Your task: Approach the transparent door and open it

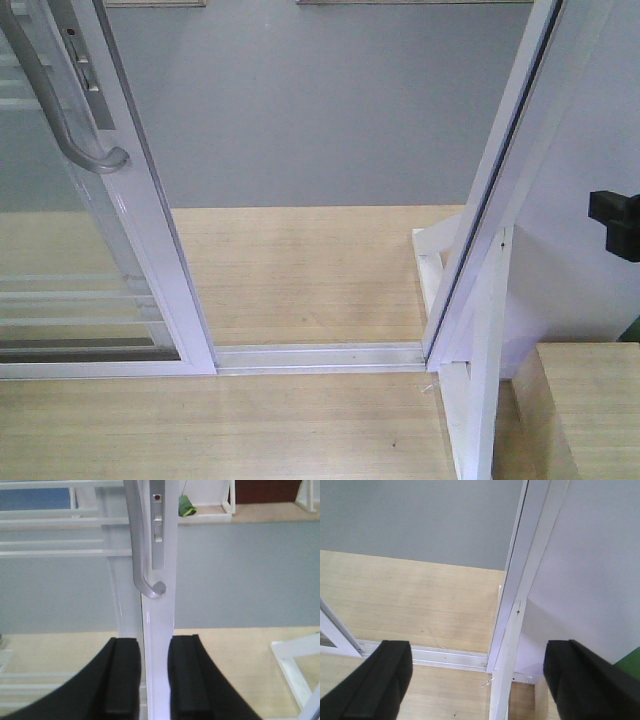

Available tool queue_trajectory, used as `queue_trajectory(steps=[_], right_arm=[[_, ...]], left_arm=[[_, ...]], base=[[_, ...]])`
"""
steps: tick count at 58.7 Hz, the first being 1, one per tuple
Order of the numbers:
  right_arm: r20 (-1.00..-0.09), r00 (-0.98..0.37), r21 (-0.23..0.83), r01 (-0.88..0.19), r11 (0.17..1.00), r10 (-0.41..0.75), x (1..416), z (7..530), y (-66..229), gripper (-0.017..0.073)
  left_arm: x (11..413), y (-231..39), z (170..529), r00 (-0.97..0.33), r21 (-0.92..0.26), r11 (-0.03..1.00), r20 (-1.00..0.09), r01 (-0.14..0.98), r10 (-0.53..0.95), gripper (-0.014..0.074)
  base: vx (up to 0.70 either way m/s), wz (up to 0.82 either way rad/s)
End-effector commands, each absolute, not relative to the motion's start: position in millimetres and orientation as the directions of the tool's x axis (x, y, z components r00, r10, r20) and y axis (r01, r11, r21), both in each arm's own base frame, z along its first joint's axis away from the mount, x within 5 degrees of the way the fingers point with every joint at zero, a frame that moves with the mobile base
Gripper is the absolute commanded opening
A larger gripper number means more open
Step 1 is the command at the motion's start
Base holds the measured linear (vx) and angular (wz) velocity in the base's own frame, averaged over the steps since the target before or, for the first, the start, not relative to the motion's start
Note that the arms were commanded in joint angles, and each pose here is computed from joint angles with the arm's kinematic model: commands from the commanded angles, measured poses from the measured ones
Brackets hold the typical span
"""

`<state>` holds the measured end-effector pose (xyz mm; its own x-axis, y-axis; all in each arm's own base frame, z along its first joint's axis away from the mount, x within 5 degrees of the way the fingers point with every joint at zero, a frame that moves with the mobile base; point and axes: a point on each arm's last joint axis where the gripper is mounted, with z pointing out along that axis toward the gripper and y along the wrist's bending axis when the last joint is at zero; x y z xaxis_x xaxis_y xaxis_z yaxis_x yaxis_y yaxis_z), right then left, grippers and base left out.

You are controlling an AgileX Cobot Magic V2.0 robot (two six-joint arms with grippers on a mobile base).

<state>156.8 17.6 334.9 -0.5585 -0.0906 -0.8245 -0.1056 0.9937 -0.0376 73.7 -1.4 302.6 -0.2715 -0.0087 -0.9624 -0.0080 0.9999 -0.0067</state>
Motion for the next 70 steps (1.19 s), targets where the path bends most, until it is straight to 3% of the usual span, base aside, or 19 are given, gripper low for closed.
queue_trajectory(steps=[1, 10, 23, 37, 70], right_arm=[[-0.877, -0.471, -0.052, -0.107, 0.993, -0.097, 159.1, 350.2, 17.2, 0.0592], [-0.877, -0.471, -0.052, -0.107, 0.993, -0.097, 159.1, 350.2, 17.2, 0.0592], [-0.877, -0.471, -0.052, -0.107, 0.993, -0.097, 159.1, 350.2, 17.2, 0.0592], [-0.876, -0.472, -0.052, -0.107, 0.993, -0.097, 159.0, 350.0, 17.2, 0.0592], [-0.866, -0.49, -0.052, -0.107, 0.993, -0.098, 158.1, 348.4, 16.9, 0.0592]], left_arm=[[68.5, 0.5, 303.7, -0.117, -0.061, 0.997, -0.991, -0.044, -0.065, 0.0165], [59.0, 2.5, 271.6, -0.056, -0.018, 0.997, -0.998, -0.074, -0.023, -0.001], [46.0, 2.3, 235.6, 0.015, 0.018, 0.996, -1.0, -0.089, 0.019, -0.0007], [56.1, 5.6, 190.1, -0.025, -0.004, 0.994, -1.0, -0.111, -0.007, -0.0006], [56.1, 5.2, 188.8, -0.041, -0.015, 0.994, -0.999, -0.107, -0.019, -0.0006]], base=[[0.0, 0.0], [0.0, 0.0], [0.0, 0.0], [0.0, 0.0], [0.0, 0.0]])
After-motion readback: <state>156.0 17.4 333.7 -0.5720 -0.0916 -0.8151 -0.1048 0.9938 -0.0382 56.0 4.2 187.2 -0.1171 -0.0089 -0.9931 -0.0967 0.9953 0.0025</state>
